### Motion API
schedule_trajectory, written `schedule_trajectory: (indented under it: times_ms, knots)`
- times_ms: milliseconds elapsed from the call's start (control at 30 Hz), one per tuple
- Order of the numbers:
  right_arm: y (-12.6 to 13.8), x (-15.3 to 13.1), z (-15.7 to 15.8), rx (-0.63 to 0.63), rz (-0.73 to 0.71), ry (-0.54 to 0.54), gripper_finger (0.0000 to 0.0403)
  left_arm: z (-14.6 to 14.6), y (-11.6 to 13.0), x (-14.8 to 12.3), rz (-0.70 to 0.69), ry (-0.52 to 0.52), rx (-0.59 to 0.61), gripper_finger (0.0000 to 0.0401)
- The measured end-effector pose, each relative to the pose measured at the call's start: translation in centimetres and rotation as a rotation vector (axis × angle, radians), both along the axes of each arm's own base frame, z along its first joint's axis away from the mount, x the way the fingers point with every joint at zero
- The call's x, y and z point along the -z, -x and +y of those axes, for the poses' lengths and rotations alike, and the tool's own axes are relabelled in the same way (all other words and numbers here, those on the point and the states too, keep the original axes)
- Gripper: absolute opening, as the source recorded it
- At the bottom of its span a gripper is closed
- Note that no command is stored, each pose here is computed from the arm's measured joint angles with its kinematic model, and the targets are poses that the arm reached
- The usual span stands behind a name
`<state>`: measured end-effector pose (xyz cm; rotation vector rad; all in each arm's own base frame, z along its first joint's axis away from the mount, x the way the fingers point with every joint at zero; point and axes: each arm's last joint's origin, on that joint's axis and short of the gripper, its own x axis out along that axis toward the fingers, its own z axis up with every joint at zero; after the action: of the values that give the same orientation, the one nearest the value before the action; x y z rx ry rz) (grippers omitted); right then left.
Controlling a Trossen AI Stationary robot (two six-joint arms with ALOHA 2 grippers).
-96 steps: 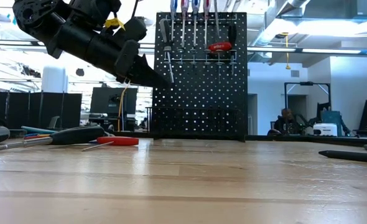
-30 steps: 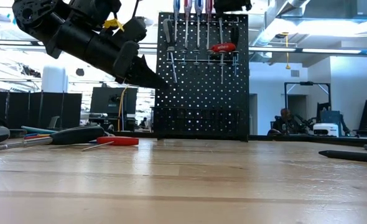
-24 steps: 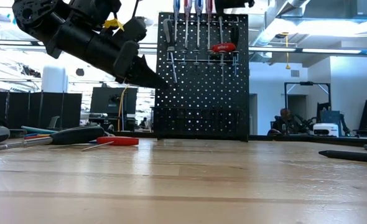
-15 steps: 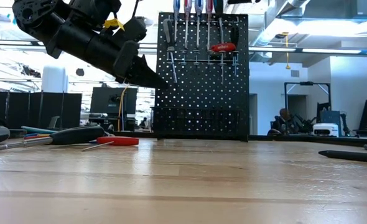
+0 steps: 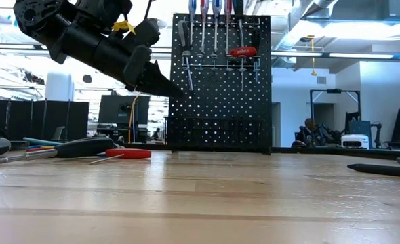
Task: Hang tools onto peg board
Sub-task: Hang the black screwdriver on the black peg board
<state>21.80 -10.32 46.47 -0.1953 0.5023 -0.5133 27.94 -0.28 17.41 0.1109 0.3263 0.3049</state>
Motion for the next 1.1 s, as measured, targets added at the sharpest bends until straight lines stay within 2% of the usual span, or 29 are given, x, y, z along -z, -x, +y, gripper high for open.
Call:
schedule_trajectory:
  times_ms: [167, 267, 400, 500, 667, 833, 933, 1100]
  knots:
    - [-0.1, 4.0, 4.8, 0.002, 0.135, -0.007, 0.0250, 0.0, 0.0, 0.1, 0.016, -0.005, 0.001, 0.0022]
    - [1.0, 6.2, 7.7, -0.008, 0.138, -0.034, 0.0236, 0.0, 0.1, 0.2, 0.028, -0.027, 0.009, 0.0022]
    - [2.1, 10.5, 11.5, -0.048, 0.107, -0.138, 0.0223, 0.0, 0.1, 0.2, 0.040, -0.053, 0.018, 0.0022]
    - [2.3, 15.1, 14.6, -0.072, 0.046, -0.194, 0.0216, -0.2, 0.1, 0.2, 0.051, -0.075, 0.033, 0.0022]
    - [1.6, 24.7, 19.2, -0.109, -0.163, -0.209, 0.0205, -0.9, 0.0, 0.1, 0.046, -0.115, 0.069, 0.0022]
    - [0.5, 30.0, 19.9, -0.077, -0.381, -0.276, 0.0200, -1.3, -0.4, -0.2, 0.046, -0.144, 0.091, 0.0022]
    - [-0.8, 31.5, 19.5, -0.054, -0.386, -0.235, 0.0201, -1.3, -0.4, -0.2, 0.055, -0.154, 0.094, 0.0022]
    - [-3.0, 33.2, 18.4, 0.003, -0.312, -0.155, 0.0200, -1.3, -0.3, -0.1, 0.060, -0.141, 0.090, 0.0022]
